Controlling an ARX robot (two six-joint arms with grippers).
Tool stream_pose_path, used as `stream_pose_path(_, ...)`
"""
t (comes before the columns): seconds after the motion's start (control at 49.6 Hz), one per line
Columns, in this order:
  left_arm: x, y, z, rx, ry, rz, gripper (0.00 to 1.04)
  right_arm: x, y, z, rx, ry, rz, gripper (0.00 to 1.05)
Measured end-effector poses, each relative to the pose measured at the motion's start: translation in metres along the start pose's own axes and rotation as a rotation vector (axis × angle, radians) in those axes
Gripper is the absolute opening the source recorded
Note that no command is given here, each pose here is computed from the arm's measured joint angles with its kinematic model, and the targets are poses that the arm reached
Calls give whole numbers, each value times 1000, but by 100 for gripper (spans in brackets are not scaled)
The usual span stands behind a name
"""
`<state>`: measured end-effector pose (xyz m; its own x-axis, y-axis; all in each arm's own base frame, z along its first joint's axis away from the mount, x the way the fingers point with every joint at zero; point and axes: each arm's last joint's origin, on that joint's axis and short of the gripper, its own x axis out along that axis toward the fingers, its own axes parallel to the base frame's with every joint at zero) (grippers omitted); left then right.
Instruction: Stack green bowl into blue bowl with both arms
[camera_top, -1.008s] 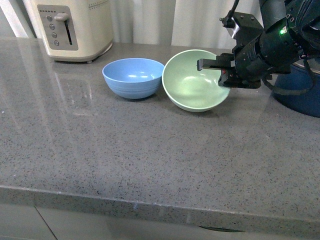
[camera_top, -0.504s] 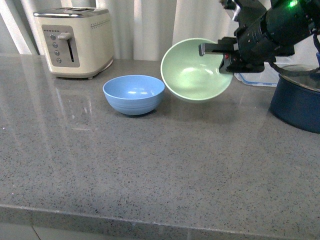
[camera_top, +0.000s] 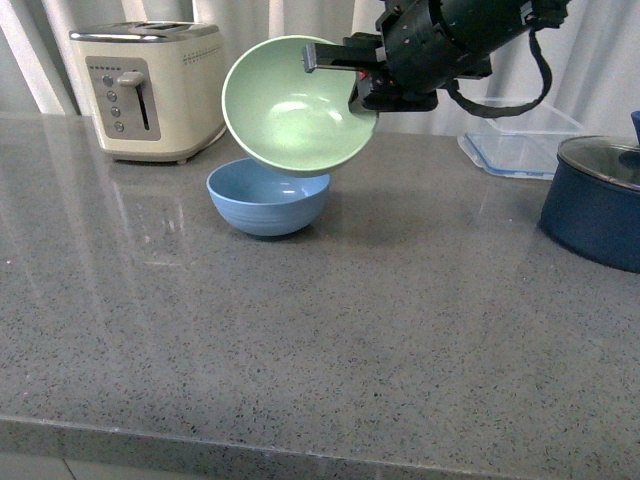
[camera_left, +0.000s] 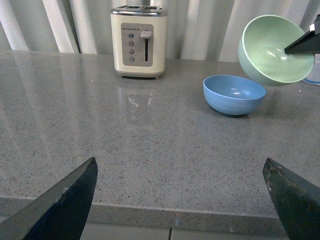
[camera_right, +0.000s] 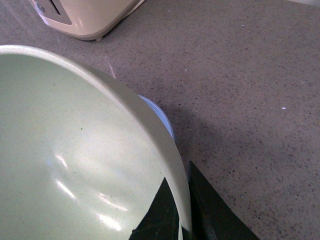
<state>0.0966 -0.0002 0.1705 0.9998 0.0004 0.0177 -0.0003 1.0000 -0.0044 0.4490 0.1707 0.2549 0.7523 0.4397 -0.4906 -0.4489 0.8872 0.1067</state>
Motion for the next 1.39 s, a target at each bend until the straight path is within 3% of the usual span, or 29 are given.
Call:
stream_pose_path(0.645, 0, 0, 0, 0, 0, 0, 98, 51, 6, 22, -30, 31, 63, 1)
stream_pose_path(1.19, 0, 0, 0, 0, 0, 0, 98, 74, 1, 3, -19, 90, 83, 2)
stream_pose_path(1.392, 0, 0, 0, 0, 0, 0, 98, 74, -2, 4, -12, 103, 98, 40)
